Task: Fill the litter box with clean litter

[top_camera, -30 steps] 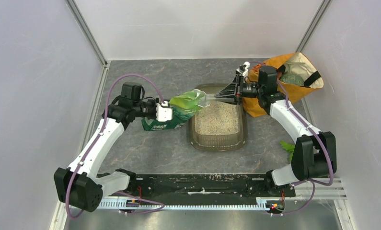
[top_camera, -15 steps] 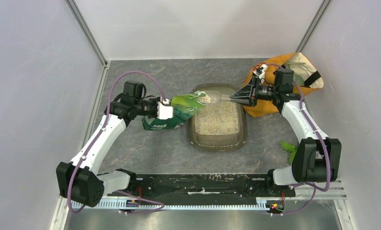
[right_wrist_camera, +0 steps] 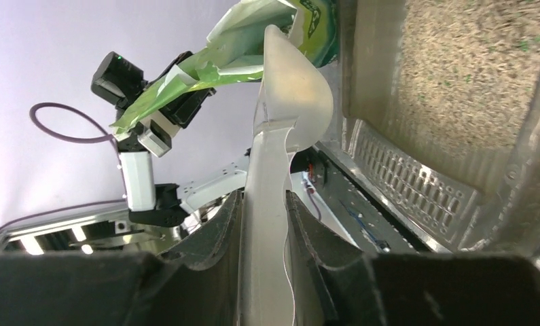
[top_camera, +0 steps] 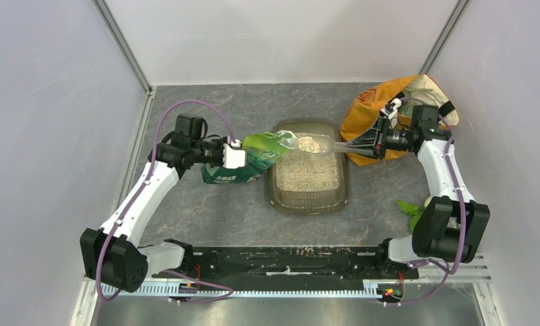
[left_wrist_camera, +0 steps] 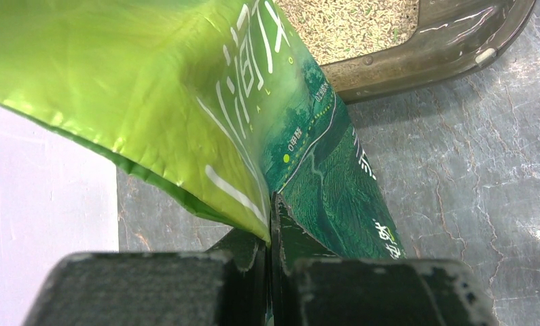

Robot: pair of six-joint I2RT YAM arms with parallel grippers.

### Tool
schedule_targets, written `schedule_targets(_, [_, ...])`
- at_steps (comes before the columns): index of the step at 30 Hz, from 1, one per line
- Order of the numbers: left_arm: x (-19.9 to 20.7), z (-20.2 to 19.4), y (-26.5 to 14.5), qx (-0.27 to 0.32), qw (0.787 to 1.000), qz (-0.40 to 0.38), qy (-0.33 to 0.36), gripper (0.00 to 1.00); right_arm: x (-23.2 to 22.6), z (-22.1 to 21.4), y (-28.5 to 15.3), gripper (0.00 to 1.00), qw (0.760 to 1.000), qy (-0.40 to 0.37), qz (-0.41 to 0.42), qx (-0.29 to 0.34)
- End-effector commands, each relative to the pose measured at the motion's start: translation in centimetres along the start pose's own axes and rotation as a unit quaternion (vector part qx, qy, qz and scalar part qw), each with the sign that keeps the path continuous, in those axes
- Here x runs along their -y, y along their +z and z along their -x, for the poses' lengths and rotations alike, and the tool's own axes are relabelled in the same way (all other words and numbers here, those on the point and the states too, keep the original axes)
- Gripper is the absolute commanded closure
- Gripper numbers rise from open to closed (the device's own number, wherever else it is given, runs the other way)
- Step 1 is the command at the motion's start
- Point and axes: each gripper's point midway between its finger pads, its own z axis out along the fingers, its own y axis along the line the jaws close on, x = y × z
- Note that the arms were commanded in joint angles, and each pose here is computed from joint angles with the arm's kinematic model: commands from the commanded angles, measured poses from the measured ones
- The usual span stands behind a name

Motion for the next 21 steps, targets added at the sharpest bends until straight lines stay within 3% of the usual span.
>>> schedule_targets(1, [-3.0, 2.6, -0.7, 0.038, 0.998, 0.034, 0.047, 0.98, -0.6, -0.5, -1.7, 1.0, 0.995, -0.08, -0.053, -0.004])
schedule_targets(7, [-3.1, 2.7, -0.7, 0.037, 0.997, 0.036, 0.053, 0.98, 2.1, 1.0, -2.7, 1.0, 0.968, -0.146, -0.204, 0.009])
schedule_targets(12, [-2.9, 2.8, -0.8, 0.038, 0.997, 0.036, 0.054, 0.98, 1.9, 1.9, -2.1, 1.0, 0.914, -0.251, -0.317, 0.019])
schedule_targets(18, [-2.5, 2.7, -1.0, 0.034, 0.997, 0.032, 0.061, 0.98, -0.6, 2.8, -1.4, 1.0, 0.86, -0.367, -0.354, 0.022])
schedule_targets(21, [-2.3, 2.7, -1.0, 0.033, 0.997, 0.03, 0.064, 0.98, -2.1, 2.9, -1.3, 1.0, 0.848, -0.404, -0.341, 0.028])
